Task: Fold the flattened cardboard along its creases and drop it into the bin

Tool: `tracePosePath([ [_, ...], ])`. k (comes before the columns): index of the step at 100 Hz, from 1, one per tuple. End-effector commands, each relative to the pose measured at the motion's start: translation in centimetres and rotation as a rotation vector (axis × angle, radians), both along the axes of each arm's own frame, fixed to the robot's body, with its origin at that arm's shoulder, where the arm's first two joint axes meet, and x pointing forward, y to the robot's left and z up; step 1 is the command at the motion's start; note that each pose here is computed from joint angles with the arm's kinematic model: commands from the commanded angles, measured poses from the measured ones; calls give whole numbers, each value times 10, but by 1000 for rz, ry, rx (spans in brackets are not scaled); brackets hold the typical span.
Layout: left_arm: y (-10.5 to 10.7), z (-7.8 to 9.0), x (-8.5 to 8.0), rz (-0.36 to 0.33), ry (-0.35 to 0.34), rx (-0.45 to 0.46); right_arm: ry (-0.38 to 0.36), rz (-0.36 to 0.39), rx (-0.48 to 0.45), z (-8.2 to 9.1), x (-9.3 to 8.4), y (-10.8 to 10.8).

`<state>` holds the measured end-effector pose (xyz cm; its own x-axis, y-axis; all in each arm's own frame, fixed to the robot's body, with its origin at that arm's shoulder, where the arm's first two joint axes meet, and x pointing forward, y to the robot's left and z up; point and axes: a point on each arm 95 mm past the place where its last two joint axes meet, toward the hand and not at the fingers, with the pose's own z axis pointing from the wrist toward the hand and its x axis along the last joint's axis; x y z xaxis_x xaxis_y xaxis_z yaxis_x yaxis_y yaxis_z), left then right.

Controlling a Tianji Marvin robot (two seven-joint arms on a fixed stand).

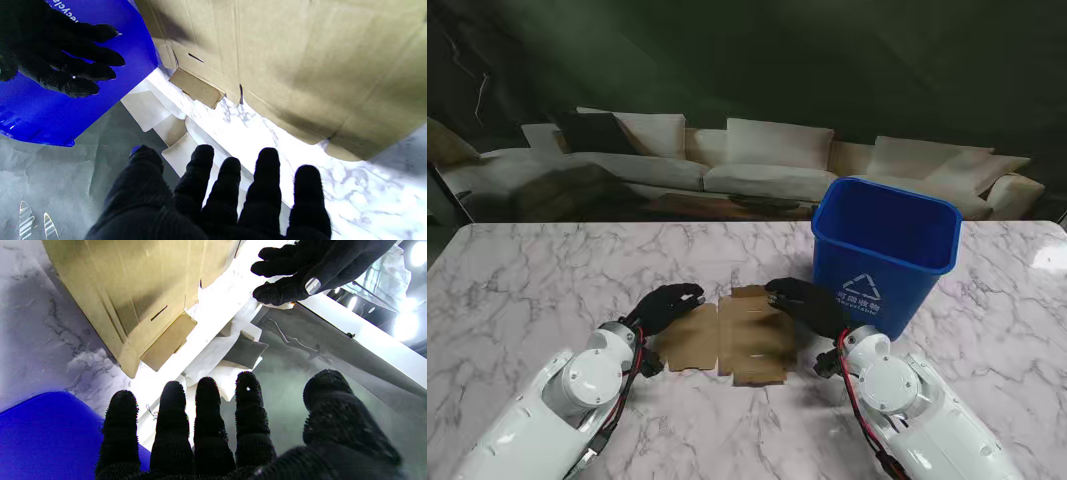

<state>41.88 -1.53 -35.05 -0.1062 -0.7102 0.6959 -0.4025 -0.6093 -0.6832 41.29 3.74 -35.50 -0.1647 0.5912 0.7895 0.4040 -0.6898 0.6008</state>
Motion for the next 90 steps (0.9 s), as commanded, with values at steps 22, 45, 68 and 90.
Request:
tracePosePath([
  [22, 0, 0, -1, -8, 5, -1, 10, 6, -1, -3, 0, 3],
  [45, 0, -1, -1, -12, 10, -1, 8, 4, -3, -2, 1, 2],
  [68, -2, 0, 0, -15, 12, 5, 4, 8, -8, -2, 0, 2],
  [90, -3, 2, 0, -12, 10, 11, -3, 36, -31, -2, -3, 7],
])
